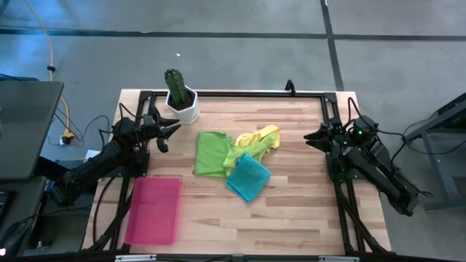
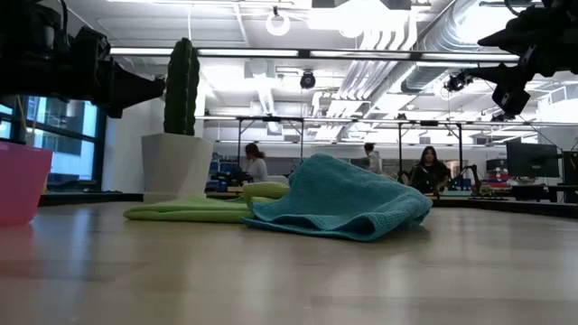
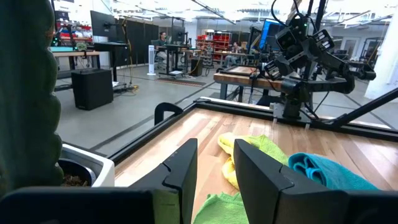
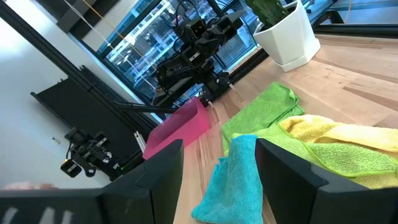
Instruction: Roll microfiber towels into tight, uniform cylinder then place into a basket
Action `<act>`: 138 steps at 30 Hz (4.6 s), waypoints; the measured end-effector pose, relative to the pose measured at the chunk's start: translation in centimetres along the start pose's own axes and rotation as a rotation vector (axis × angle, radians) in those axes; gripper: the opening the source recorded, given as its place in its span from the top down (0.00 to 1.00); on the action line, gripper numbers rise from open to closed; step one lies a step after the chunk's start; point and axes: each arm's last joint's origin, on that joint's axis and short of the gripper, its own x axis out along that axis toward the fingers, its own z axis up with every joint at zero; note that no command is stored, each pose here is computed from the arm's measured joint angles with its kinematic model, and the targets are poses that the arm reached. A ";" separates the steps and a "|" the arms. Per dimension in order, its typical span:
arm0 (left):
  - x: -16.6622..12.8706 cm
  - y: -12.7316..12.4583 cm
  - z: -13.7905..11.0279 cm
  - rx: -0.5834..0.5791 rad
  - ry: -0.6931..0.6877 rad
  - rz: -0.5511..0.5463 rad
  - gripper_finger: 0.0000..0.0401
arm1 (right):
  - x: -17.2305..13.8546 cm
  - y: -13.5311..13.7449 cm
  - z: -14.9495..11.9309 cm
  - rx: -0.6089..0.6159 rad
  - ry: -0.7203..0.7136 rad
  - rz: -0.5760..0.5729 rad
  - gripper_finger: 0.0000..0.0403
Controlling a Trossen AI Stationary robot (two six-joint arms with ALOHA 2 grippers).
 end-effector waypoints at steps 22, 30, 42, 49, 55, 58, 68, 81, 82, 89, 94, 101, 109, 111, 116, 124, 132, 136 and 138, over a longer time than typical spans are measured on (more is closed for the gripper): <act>0.0 0.0 0.0 0.000 0.000 0.000 0.76 | 0.0 0.0 0.0 0.000 0.000 0.000 0.52; 0.0 0.0 0.0 0.000 0.000 0.000 0.76 | 0.0 0.0 0.0 -0.086 0.000 0.000 0.52; 0.0 0.0 0.0 -0.047 0.000 -0.001 0.76 | 0.0 0.0 0.0 -0.126 -0.001 0.000 0.52; 0.0 0.0 0.0 -0.157 0.000 -0.001 0.76 | 0.0 0.0 0.0 0.025 0.001 0.001 0.52; 0.0 0.0 0.0 -0.209 0.000 -0.001 0.76 | 0.0 0.0 0.1 -0.184 -0.025 -0.029 0.52; 0.0 0.0 0.0 -0.276 -0.001 0.000 0.76 | 0.0 -0.2 0.3 -0.296 -0.068 -0.106 0.52; 0.0 0.1 0.0 -0.290 -0.007 0.032 0.76 | -0.2 -0.6 0.8 -0.178 -0.194 -0.284 0.52; 0.0 0.1 0.2 -0.305 -0.027 0.030 0.76 | -0.6 -1.1 1.5 -0.107 -0.392 -0.513 0.52; 0.0 0.1 0.2 -0.307 -0.029 0.030 0.76 | -0.6 -1.1 1.5 -0.097 -0.402 -0.514 0.52; 0.0 0.1 0.4 -0.300 -0.045 0.026 0.76 | -0.7 -0.6 2.0 -0.189 -0.440 -0.494 0.52; -0.1 -0.2 1.5 -0.268 -0.148 -0.027 0.76 | -0.8 0.1 2.8 -0.255 -0.520 -0.445 0.52; -0.9 -1.5 4.4 -0.162 -0.435 -0.187 0.76 | -0.2 0.4 4.3 -0.325 -0.577 -0.387 0.52; -0.9 -2.6 6.4 -0.172 -0.489 -0.277 0.76 | 1.7 -0.2 6.4 -0.367 -0.589 -0.285 0.52; -0.7 -2.8 6.9 -0.177 -0.483 -0.297 0.76 | 2.3 -0.7 6.6 -0.345 -0.563 -0.260 0.52; 0.4 -3.3 8.1 -0.179 -0.433 -0.341 0.76 | 3.6 -1.6 6.7 -0.314 -0.481 -0.207 0.52; 3.3 -4.3 8.8 -0.211 -0.302 -0.415 0.76 | 5.8 -0.8 6.2 -0.461 -0.400 -0.079 0.52; 6.0 -6.1 7.9 -0.256 -0.142 -0.509 0.76 | 7.6 -0.4 5.2 -0.463 -0.329 -0.027 0.52; 6.9 -7.5 7.1 -0.236 -0.083 -0.557 0.76 | 8.6 -0.3 4.4 -0.474 -0.270 0.000 0.52; 7.3 -8.2 6.9 -0.228 -0.066 -0.548 0.76 | 9.1 -0.3 4.0 -0.470 -0.249 -0.005 0.52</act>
